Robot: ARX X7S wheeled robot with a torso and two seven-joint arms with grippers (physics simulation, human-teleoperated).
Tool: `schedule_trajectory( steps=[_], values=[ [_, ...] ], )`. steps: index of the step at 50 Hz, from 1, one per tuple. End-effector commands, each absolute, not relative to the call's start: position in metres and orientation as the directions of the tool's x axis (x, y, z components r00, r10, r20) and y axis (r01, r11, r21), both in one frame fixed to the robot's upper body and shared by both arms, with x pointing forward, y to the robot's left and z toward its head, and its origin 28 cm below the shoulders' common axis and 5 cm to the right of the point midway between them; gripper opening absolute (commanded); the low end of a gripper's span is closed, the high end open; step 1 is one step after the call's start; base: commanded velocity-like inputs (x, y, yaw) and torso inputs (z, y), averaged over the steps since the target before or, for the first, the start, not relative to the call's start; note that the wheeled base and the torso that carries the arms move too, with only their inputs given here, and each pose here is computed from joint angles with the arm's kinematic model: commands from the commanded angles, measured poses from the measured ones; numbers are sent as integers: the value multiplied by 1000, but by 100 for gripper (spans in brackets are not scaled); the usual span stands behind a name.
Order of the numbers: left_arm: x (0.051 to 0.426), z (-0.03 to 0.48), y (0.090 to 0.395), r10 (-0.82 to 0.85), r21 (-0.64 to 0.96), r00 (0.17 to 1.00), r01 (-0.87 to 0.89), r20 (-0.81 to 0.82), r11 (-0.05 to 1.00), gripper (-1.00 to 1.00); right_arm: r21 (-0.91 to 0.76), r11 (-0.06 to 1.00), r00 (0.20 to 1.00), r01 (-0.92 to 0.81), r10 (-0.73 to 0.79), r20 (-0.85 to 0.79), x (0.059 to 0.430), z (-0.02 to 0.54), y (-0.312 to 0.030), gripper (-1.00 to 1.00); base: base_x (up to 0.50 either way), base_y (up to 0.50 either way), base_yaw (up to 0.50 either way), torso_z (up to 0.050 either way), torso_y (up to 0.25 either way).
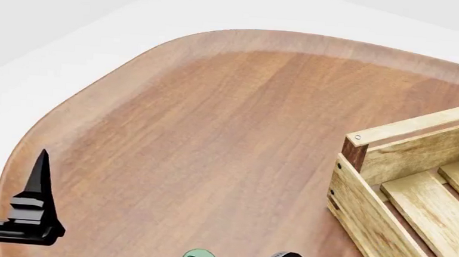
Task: Pick up the salad dressing and put it in the tray.
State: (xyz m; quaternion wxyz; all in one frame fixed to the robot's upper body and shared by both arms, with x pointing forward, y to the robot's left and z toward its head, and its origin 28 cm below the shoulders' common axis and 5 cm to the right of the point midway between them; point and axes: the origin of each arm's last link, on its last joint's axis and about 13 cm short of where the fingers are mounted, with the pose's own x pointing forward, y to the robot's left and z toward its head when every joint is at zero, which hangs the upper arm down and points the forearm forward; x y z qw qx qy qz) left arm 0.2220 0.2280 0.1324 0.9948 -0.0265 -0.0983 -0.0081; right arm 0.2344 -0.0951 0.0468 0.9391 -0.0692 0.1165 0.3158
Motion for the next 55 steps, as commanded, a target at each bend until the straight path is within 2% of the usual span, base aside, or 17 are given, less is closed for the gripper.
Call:
schedule_trajectory(
  steps=[1,25,39,55],
  values=[
    [222,134,228,-12,-52,980,23,199,998,100,-69,806,802,-589,571,-178,228,83,-99,-100,0,0,0,0,10],
    [222,133,228,-19,-55,980,31,199,998,100,-84,882,886,-463,463,-15,225,160,-121,-100,0,0,0,0,0],
    [221,132,229,-18,-60,980,31,196,998,100,-106,948,947,-301,310,88,234,192,-143,-100,0,0,0,0,0],
    [221,130,229,-18,-64,982,30,190,998,100,-134,988,990,-71,86,114,260,215,-172,-100,0,0,0,0,1]
  ],
)
